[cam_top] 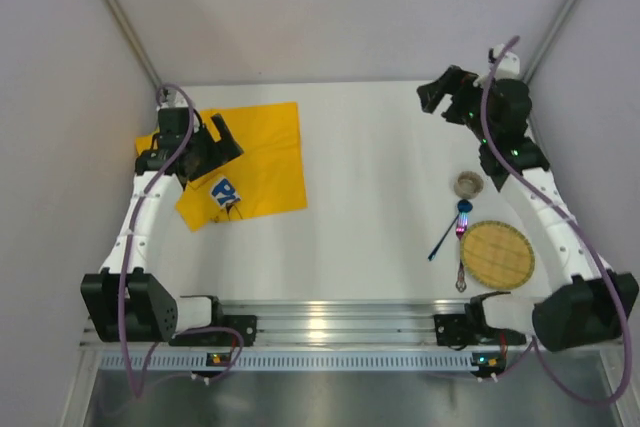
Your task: Set the dinner table for one person
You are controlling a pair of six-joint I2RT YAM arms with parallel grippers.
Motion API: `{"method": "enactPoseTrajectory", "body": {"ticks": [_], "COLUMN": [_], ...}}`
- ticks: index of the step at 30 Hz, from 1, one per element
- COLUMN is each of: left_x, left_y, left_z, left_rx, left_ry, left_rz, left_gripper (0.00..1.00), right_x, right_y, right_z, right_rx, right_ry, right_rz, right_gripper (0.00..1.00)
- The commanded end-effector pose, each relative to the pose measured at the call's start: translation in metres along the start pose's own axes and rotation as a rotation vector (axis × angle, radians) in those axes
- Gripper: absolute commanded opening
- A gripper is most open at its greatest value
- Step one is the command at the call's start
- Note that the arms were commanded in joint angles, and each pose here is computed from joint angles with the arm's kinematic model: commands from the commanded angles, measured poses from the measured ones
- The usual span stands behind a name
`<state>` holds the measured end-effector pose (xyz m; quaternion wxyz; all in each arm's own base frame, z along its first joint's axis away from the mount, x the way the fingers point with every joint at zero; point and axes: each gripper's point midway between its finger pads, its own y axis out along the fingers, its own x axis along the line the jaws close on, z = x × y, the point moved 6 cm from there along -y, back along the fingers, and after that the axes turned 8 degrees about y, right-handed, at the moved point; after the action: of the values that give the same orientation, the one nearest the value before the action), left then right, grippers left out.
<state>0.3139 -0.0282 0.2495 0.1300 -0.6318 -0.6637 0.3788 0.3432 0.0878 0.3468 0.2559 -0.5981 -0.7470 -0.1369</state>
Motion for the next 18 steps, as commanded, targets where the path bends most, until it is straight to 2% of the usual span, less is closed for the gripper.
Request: {"method": "enactPoseTrajectory", "body": {"ticks": [1, 2, 4, 8, 9, 11, 12, 14, 15, 18], "left_x": [0.006, 0.008, 0.013, 0.014, 0.013, 0.012, 0.013, 0.016, 0.018, 0.024], "left_y": [-0.020, -0.026, -0.031, -0.042, -0.046, -0.056, -0.060, -0.072, -0.076, -0.088], "left_z": [0.015, 0.020, 0.026, 0.047, 0.052, 0.058, 0.060, 0.063, 0.064, 0.068], "left_rx": [0.028, 0.023, 0.018, 0.071, 0.089, 0.078, 0.076, 0.062, 0.062, 0.063], "left_ry": [0.021, 0.020, 0.002, -0.025, -0.042, -0.052, -0.055, -0.042, -0.037, -0.031], "left_rz": [-0.026, -0.029, -0.065, -0.045, -0.034, -0.019, -0.018, -0.037, -0.051, -0.098], "left_gripper": [0.98, 0.98, 0.98, 0.98, 0.98, 0.98, 0.98, 0.98, 0.98, 0.98], "right_x": [0.013, 0.022, 0.035, 0.072, 0.074, 0.094, 0.096, 0.114, 0.116, 0.129], "right_y": [0.029, 0.034, 0.049, 0.078, 0.086, 0.096, 0.100, 0.107, 0.109, 0.113], "right_z": [0.102, 0.106, 0.142, 0.181, 0.208, 0.219, 0.244, 0.255, 0.278, 0.307], "right_rx": [0.553, 0.583, 0.690, 0.827, 0.892, 0.934, 0.988, 1.020, 1.063, 1.112], "right_ry": [0.114, 0.085, 0.090, 0.231, 0.237, 0.251, 0.254, 0.284, 0.287, 0.318], "right_rz": [0.082, 0.084, 0.069, -0.064, -0.063, -0.119, -0.113, -0.159, -0.151, -0.159], "right_gripper": [1.00, 1.00, 1.00, 1.00, 1.00, 1.00, 1.00, 1.00, 1.00, 1.00]}}
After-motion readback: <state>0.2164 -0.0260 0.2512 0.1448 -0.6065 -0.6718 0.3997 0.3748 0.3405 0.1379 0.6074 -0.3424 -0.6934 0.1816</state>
